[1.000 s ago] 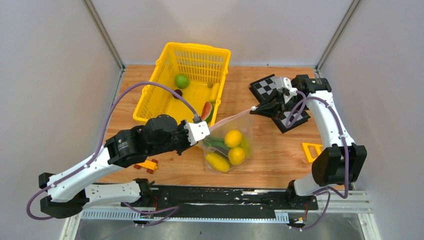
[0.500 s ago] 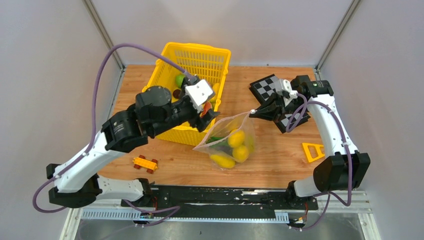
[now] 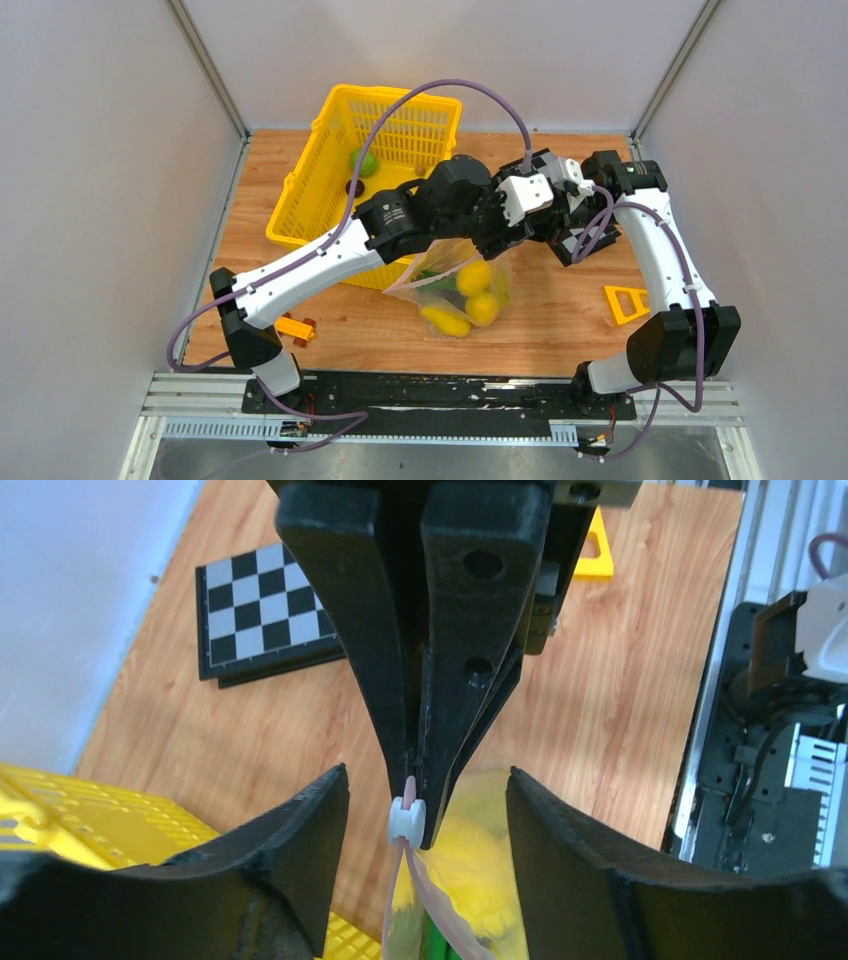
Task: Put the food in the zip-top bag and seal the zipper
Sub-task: Zip the zipper food storage bag at the center of the board.
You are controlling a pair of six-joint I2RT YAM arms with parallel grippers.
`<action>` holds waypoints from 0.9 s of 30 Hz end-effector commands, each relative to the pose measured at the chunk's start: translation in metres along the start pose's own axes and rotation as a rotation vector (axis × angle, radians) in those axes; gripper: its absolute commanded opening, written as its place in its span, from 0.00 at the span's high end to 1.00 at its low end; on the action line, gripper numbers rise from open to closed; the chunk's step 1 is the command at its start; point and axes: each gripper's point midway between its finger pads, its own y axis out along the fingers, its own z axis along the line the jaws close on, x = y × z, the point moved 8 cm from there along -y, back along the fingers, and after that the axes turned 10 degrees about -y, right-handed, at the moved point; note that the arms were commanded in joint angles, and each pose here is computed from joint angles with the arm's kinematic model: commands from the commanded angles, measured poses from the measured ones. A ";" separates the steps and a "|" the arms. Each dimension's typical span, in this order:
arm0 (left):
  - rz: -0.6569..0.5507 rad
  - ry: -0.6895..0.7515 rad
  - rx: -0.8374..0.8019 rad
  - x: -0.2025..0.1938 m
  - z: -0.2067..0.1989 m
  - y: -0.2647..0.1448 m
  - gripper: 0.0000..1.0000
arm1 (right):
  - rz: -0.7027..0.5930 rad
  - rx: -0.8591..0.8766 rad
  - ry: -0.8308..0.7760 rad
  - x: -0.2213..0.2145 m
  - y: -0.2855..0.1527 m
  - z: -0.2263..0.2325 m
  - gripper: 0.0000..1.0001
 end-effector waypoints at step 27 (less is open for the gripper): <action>-0.012 0.094 -0.024 0.012 0.001 -0.026 0.69 | -0.032 -0.003 -0.004 0.014 0.002 0.006 1.00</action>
